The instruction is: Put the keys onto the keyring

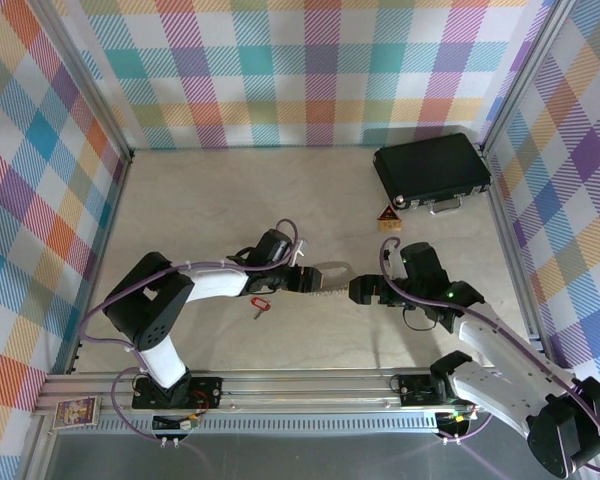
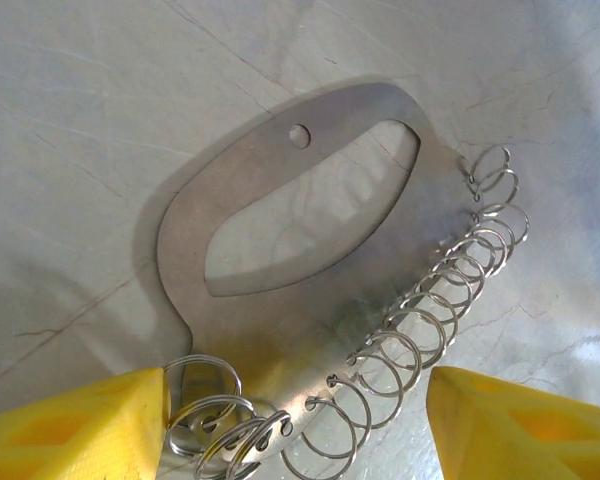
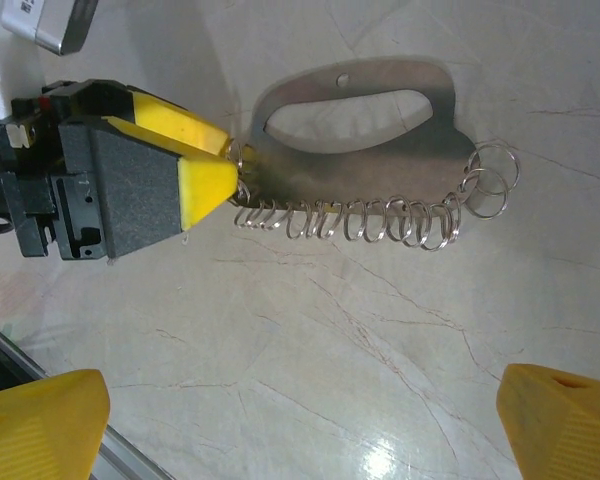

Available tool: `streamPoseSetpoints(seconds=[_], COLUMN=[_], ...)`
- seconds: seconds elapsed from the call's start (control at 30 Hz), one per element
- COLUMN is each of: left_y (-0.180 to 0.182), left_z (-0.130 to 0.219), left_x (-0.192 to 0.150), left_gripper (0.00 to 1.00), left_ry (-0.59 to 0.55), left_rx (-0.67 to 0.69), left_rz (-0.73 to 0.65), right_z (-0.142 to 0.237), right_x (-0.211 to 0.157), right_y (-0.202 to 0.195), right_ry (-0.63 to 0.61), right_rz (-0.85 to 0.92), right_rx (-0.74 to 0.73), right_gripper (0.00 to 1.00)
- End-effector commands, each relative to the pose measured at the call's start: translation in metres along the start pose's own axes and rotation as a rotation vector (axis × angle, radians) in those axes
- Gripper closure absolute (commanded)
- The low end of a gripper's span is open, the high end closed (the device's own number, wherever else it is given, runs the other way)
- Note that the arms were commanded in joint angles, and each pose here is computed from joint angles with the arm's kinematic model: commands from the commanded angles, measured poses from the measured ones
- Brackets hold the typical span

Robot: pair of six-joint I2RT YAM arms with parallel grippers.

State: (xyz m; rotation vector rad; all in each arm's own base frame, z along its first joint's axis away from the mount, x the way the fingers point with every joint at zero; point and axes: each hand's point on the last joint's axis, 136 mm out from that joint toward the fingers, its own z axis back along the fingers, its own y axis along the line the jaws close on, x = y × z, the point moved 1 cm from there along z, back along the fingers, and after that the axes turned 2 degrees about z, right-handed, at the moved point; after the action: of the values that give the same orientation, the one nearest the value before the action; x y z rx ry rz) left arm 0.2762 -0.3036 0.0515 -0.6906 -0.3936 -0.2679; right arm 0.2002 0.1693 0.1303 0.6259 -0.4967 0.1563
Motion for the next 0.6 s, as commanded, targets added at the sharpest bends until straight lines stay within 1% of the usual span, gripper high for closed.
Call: streamPoseSetpoints(seconds=[0.0, 0.17, 0.57], left_y=[-0.008, -0.015, -0.05], left_z=[0.001, 0.003, 0.011], left_x=[-0.005, -0.019, -0.047], left_gripper=[0.32, 0.34, 0.36], left_ry=[-0.007, 0.012, 0.051], left_rx=[-0.008, -0.012, -0.029], left_rz=[-0.013, -0.021, -0.091], right_z=[0.003, 0.004, 0.005], right_x=[-0.002, -0.001, 0.0], right_y=[0.0, 0.001, 0.0], right_ry=[0.004, -0.002, -0.007], right_rz=[0.013, 0.015, 0.016], right_rx=[-0.007, -0.008, -0.012], right_gripper=[0.01, 0.01, 0.0])
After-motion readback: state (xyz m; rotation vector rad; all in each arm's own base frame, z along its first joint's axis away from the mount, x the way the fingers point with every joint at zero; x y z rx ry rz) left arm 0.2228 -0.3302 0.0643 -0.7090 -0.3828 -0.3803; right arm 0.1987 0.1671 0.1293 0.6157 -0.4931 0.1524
